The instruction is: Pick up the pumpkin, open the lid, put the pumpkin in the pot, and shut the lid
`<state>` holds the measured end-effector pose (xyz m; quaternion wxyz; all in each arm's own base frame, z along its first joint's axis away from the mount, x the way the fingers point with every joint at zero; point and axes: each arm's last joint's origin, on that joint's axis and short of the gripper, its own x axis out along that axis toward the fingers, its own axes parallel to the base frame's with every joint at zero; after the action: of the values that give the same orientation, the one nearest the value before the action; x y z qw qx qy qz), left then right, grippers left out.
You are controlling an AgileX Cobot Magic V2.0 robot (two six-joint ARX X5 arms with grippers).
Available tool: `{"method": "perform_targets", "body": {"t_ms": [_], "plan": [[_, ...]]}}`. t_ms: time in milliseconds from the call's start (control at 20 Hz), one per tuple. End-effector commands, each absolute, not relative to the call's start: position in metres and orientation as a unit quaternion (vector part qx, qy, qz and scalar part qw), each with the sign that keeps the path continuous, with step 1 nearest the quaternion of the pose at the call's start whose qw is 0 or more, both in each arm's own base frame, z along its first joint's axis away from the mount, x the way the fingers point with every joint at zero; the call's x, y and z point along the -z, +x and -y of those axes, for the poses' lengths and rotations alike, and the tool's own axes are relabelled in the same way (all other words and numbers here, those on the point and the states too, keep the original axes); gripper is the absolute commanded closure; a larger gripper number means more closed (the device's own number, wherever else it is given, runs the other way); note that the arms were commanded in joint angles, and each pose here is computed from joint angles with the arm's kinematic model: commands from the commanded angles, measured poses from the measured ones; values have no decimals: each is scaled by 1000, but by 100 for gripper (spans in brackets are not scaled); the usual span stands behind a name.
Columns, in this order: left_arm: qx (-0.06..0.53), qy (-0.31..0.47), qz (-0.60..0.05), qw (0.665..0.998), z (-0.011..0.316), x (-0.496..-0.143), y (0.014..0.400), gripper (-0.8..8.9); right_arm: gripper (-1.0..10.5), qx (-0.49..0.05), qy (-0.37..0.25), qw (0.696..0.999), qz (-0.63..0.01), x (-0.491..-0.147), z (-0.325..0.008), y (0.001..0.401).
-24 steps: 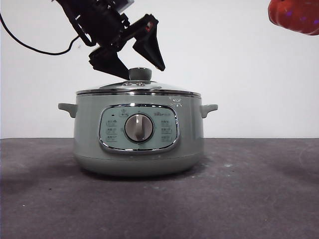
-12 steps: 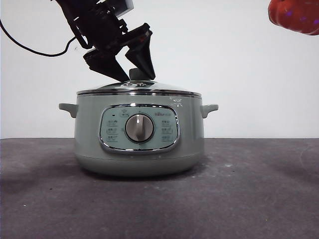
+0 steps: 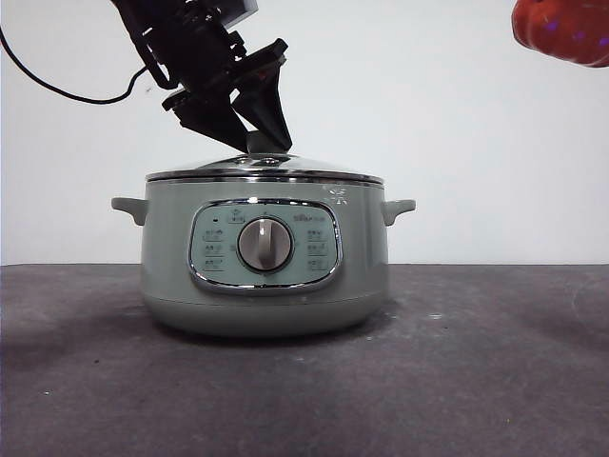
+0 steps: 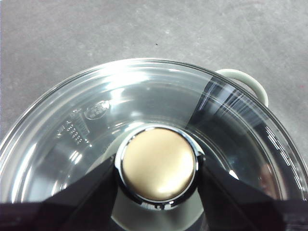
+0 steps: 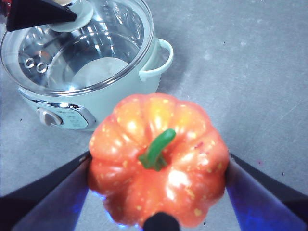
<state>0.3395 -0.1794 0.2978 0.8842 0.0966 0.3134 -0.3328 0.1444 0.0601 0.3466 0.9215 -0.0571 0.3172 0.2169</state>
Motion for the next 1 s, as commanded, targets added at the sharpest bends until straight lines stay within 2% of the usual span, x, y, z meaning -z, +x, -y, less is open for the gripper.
{"method": "perform_targets", "body": {"t_ms": [50, 450, 550, 750, 1000], "plan": [[334, 84, -301, 889, 177, -309, 333, 822, 956, -216, -53, 923, -315, -347, -60, 144], [335, 77, -236, 909, 159, -361, 301, 822, 957, -218, -51, 927, -302, -349, -61, 148], [335, 76, -219, 913, 150, -381, 282, 822, 957, -222, -48, 930, -288, -350, -65, 155], [312, 80, -200, 926, 122, -417, 230, 822, 958, -266, -36, 918, -291, -342, -81, 184], [277, 90, -192, 937, 84, -443, 160, 822, 958, -298, -59, 903, -303, -346, -120, 241]]}}
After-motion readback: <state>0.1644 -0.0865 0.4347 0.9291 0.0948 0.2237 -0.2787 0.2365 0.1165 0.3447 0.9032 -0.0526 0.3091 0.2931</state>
